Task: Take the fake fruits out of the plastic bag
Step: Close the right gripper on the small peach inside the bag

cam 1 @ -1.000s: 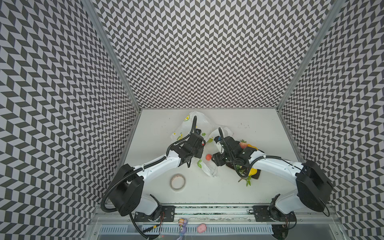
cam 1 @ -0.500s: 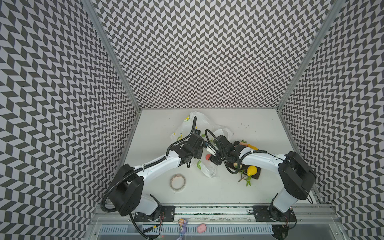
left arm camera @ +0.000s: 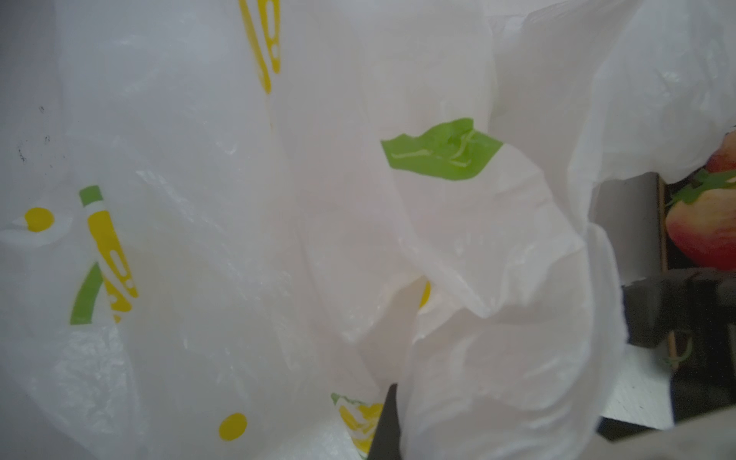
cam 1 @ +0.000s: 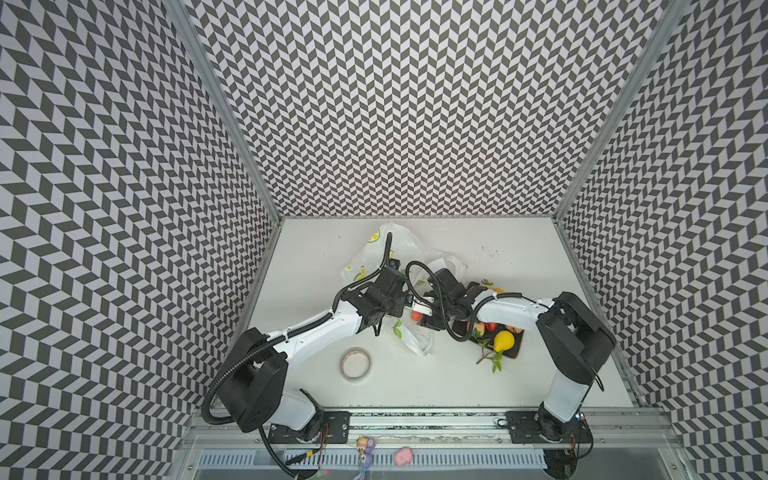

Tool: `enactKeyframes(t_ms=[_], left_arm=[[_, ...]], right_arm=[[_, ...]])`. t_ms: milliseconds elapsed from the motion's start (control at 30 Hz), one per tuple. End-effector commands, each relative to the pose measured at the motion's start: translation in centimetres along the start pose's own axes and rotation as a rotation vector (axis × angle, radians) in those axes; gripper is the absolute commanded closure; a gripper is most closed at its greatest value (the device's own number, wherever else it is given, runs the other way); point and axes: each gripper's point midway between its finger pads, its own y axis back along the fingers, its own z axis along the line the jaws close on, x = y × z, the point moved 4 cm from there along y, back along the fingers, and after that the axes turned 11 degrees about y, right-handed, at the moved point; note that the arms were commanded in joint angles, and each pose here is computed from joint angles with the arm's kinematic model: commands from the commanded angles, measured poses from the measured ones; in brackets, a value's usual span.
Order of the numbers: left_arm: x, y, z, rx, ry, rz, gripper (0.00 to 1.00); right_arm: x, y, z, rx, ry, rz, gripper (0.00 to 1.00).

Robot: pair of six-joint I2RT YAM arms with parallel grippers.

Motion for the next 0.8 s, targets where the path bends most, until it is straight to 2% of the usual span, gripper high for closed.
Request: enactKeyframes(t_ms=[0,133,267,467,567,767], left_arm=[[0.0,0.4,0.4,-0.018,0.024,-0.010,1.00],[-0.1,0.4,0.4,-0.021,0.023,-0.009,1.00],[-0.3,0.6,0.6,-0.037,0.024,-0.017,1.00],[-0.4,0.6,0.6,-0.037,0.024,-0.019,1.00],[-0.4,0.6,0.6,-0.037,0.023,-0.018,1.00],[-0.4,0.6,0.5,-0.036,0.020,-0.019,1.00]], right_arm=[[-1.3,-0.7,-0.7,0.008,0.059,-0.063,0.40],[-1.3,-1.3,-0.7,-0.006,0.052,-0.065,0.43],[-0.9,-1.9,-0.5,-0.023,0.043,-0.055,0.50],[-0.5,-2.2,-0.2,-0.021,0.035,-0.057,0.53],[-0.5,-2.1,-0.2,-0.018,0.032,-0.057,0.60],[-1.0,-1.6,-0.1,-0.017,0.033,-0.082,0.66]])
